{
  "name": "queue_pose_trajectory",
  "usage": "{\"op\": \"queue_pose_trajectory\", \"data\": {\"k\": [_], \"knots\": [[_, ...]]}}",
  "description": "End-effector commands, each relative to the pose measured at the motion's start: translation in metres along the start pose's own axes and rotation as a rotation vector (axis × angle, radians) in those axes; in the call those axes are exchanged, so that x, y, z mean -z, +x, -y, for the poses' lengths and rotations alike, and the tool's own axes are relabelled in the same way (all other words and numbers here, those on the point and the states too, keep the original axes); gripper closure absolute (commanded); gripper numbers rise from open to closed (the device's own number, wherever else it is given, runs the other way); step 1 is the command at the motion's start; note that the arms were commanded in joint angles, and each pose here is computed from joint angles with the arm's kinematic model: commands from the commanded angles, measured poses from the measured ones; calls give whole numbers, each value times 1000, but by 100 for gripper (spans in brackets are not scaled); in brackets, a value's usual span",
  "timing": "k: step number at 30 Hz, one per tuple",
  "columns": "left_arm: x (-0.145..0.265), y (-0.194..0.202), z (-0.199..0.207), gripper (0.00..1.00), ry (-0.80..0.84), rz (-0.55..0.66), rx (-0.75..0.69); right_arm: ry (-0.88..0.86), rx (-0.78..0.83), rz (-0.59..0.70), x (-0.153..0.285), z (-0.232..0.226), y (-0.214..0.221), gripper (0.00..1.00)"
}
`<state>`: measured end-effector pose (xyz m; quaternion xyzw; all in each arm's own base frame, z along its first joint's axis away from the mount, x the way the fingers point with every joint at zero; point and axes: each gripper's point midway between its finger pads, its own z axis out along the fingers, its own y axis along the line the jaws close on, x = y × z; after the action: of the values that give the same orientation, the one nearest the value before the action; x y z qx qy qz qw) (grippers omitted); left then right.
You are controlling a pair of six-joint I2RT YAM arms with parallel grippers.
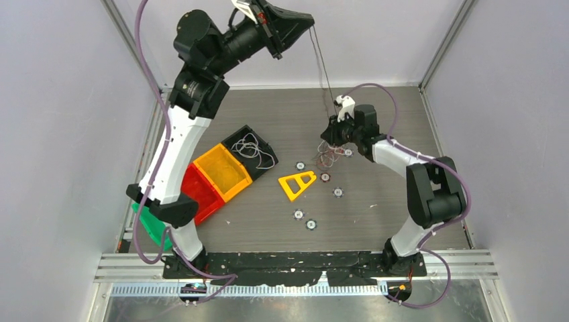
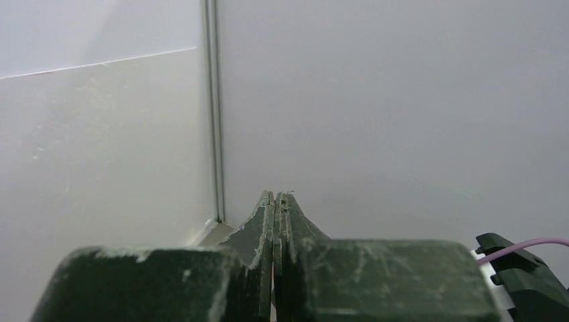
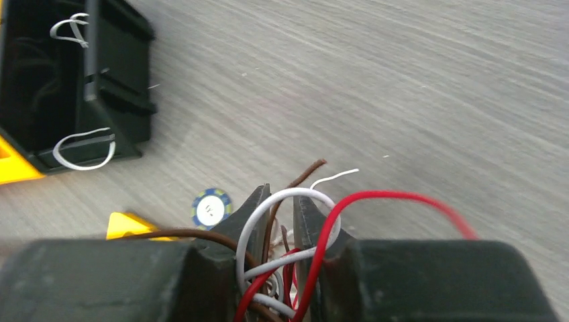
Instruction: Untangle the cables
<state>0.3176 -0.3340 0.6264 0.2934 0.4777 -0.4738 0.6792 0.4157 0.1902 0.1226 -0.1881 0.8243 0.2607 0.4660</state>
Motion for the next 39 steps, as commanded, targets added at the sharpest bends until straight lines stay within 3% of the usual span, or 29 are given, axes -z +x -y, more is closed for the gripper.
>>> {"op": "queue_pose_trajectory", "data": {"k": [1, 7, 11, 15, 17, 20, 28, 29, 30, 35, 39], "knots": [[41, -126, 31, 100, -26, 314, -178, 79, -18, -125, -7, 37, 8, 77], [77, -176, 39, 100, -99, 426, -250, 151, -24, -298, -13, 69, 27, 75], [104, -207, 40, 100, -168, 493, -306, 157, -47, -393, -16, 80, 41, 66], [126, -212, 36, 100, -247, 472, -343, 157, -58, -417, -15, 84, 43, 65], [139, -206, 26, 100, -315, 445, -370, 154, -51, -418, -14, 84, 42, 60], [175, -212, 17, 100, -471, 431, -414, 140, -39, -427, -9, 80, 41, 45], [285, -182, 5, 100, -892, 317, -593, 106, -16, -450, 2, 71, 37, 17], [298, -177, 5, 100, -939, 293, -624, 89, -12, -458, 5, 68, 37, 4], [313, -172, 5, 100, -991, 264, -656, 79, -7, -456, 7, 65, 35, 1], [376, -124, -2, 100, -1199, 95, -721, 24, 7, -460, 19, 50, 27, 5], [408, -101, 9, 100, -1262, 66, -781, 16, 20, -457, 29, 44, 19, 5]]}}
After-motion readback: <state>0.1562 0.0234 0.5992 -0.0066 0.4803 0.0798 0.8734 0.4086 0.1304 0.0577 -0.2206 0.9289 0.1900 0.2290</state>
